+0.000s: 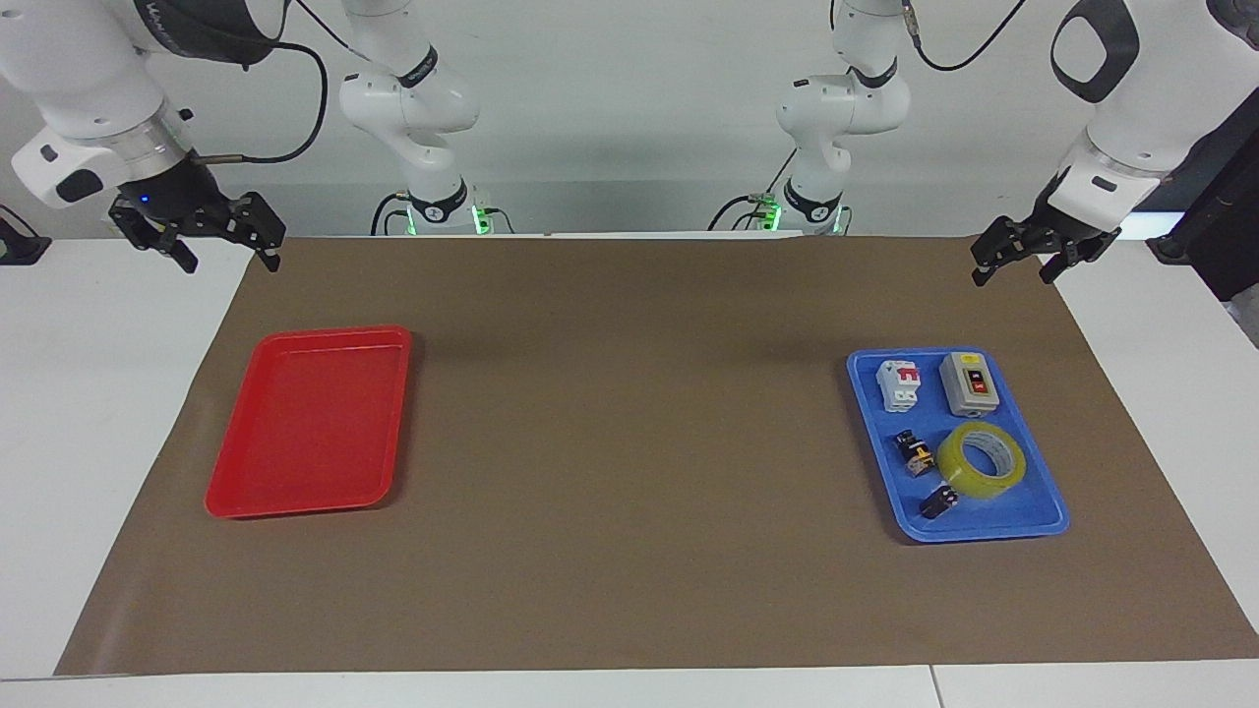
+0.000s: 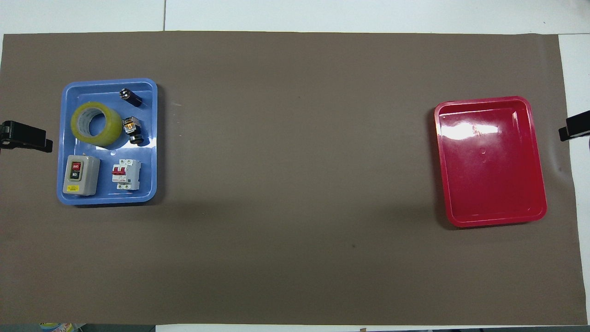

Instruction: Place and move tape with both arms

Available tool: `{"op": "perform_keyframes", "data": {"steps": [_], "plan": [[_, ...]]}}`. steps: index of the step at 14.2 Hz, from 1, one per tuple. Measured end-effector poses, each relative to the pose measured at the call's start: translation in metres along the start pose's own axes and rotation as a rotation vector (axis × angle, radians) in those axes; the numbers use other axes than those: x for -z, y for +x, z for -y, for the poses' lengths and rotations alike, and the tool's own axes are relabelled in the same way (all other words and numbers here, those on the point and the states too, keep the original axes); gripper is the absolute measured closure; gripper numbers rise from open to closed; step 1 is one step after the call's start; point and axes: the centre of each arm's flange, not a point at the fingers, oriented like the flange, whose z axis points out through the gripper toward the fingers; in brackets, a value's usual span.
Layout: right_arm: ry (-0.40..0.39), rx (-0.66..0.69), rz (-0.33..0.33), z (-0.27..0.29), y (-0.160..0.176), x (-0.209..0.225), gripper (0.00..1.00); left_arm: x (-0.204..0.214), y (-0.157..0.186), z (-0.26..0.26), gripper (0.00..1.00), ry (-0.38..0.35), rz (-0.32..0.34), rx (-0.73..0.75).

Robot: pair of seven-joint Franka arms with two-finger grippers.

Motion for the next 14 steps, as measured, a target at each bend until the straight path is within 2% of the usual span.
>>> {"op": "perform_keyframes", "data": {"steps": [14], "plan": [[0.000,0.000,0.000,0.0000,0.0000,0.0000,0.00,0.0002,0.0002,-0.0012,0.00,0.000,-0.002,0.012]]}}
